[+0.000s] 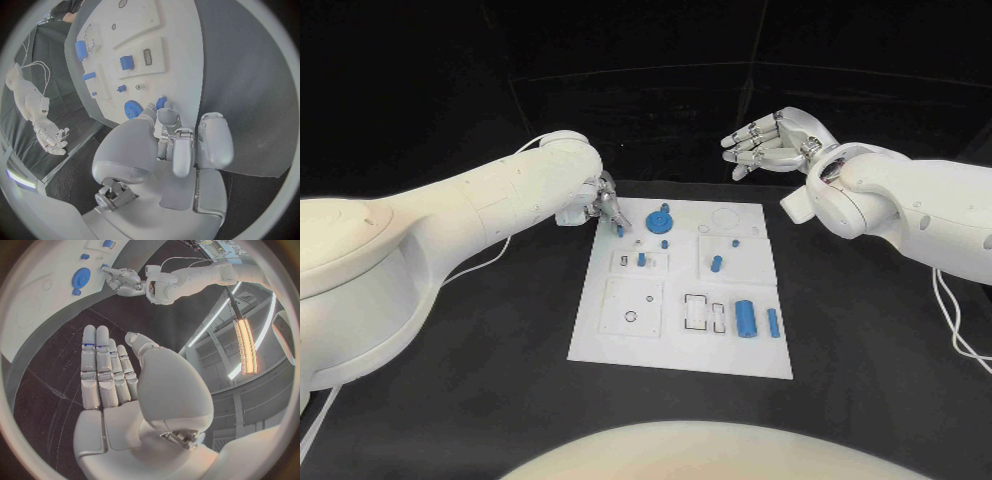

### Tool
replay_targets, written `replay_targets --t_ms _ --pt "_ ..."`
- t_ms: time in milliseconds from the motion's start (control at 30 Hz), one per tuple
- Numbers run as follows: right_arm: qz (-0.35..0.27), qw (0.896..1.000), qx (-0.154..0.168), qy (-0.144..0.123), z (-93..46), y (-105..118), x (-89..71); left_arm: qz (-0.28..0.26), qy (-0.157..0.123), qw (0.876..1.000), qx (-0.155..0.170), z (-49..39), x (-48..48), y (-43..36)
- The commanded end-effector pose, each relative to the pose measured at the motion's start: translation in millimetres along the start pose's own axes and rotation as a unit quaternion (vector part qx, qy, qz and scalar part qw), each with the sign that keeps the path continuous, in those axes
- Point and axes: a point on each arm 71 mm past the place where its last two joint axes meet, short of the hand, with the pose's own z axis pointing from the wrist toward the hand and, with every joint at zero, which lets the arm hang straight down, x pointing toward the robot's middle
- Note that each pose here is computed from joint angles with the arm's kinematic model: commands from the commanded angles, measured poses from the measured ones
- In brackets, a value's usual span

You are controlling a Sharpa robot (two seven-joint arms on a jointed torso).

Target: Assemble the parts on the task board

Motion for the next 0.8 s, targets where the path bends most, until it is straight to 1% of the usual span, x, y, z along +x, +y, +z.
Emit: replay_targets --t_ms 33,267,467,667,800 --pt "0.0 1.0 -0.006 0.004 0.5 2.2 0.4 0.003 0.001 1.0 0.004 -0.3 -0.4 -1.3" --pt "0.001 1.0 -0.006 0.004 0.6 2.2 0.5 0.0 -0.004 1.0 0.009 -0.7 -0.9 -0.3" --pt "0.0 1.0 -0.006 0.004 0.2 1.8 -0.2 -0.021 -0.011 1.0 0.021 -3.7 -1.0 3.1" --pt "0.0 1.0 -0.005 0.003 -0.3 1.1 -1.2 -0.058 -0.027 0.997 0.04 -11.0 -1.5 5.4" --pt "0.0 1.0 -0.004 0.003 -0.9 0.5 -2.2 -0.08 -0.035 0.995 0.054 -18.9 0.9 6.7"
